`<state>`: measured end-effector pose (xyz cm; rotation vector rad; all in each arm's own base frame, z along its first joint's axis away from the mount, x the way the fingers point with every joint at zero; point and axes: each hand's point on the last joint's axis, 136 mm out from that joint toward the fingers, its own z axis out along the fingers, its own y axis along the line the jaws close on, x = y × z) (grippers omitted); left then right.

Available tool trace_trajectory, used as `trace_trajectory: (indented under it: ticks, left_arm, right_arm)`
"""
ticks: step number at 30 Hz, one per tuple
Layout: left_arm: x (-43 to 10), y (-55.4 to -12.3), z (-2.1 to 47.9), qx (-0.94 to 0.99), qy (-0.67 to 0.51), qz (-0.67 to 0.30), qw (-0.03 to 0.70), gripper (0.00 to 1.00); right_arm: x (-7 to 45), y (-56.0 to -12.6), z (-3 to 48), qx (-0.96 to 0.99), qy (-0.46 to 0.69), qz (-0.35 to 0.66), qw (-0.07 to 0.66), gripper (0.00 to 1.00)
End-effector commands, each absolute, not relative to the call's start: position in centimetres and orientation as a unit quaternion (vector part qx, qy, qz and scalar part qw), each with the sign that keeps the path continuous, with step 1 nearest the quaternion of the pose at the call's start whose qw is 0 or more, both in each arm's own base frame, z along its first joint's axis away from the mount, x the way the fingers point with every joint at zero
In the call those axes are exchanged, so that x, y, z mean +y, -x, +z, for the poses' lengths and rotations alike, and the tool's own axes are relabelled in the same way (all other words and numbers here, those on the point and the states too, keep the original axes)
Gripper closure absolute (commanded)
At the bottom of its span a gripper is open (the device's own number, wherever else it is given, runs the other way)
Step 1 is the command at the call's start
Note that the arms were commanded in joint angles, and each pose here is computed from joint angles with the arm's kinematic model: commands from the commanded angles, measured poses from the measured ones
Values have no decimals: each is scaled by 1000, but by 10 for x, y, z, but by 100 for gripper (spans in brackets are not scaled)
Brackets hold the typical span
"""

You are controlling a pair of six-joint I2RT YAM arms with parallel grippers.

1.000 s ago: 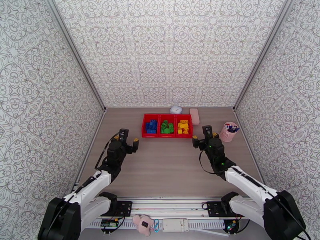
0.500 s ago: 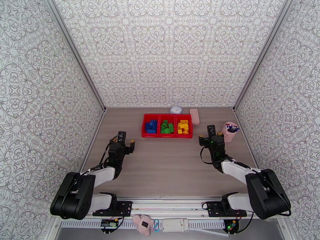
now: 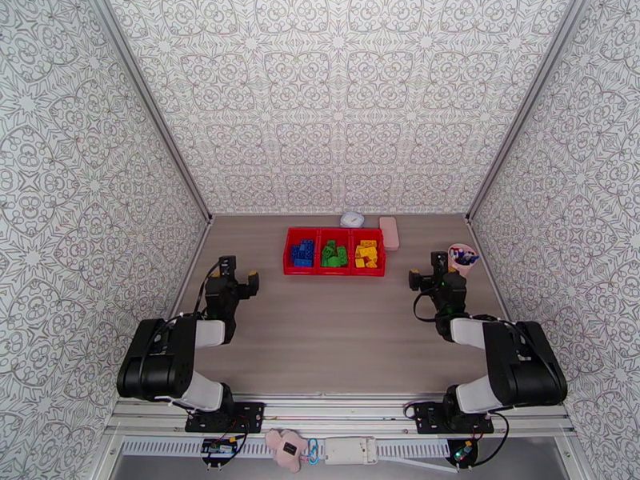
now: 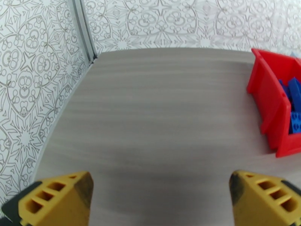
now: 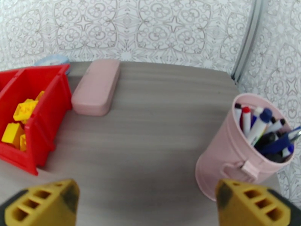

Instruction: Sort the legos into containers by color

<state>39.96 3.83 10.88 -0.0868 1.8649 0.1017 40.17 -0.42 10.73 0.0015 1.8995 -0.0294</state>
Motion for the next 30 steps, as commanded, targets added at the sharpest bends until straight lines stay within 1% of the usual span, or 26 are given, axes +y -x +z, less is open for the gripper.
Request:
trace_trajectory:
  ticks: [1,30]
  left_arm:
    - [34,-402,107,807,39,22,589,0]
    - [32,-402,107,807,36,30,588,0]
  right_arm:
    - [2,-403,115,800,-3,19,599,0]
    - [1,-402,115,801,-3,17,599,0]
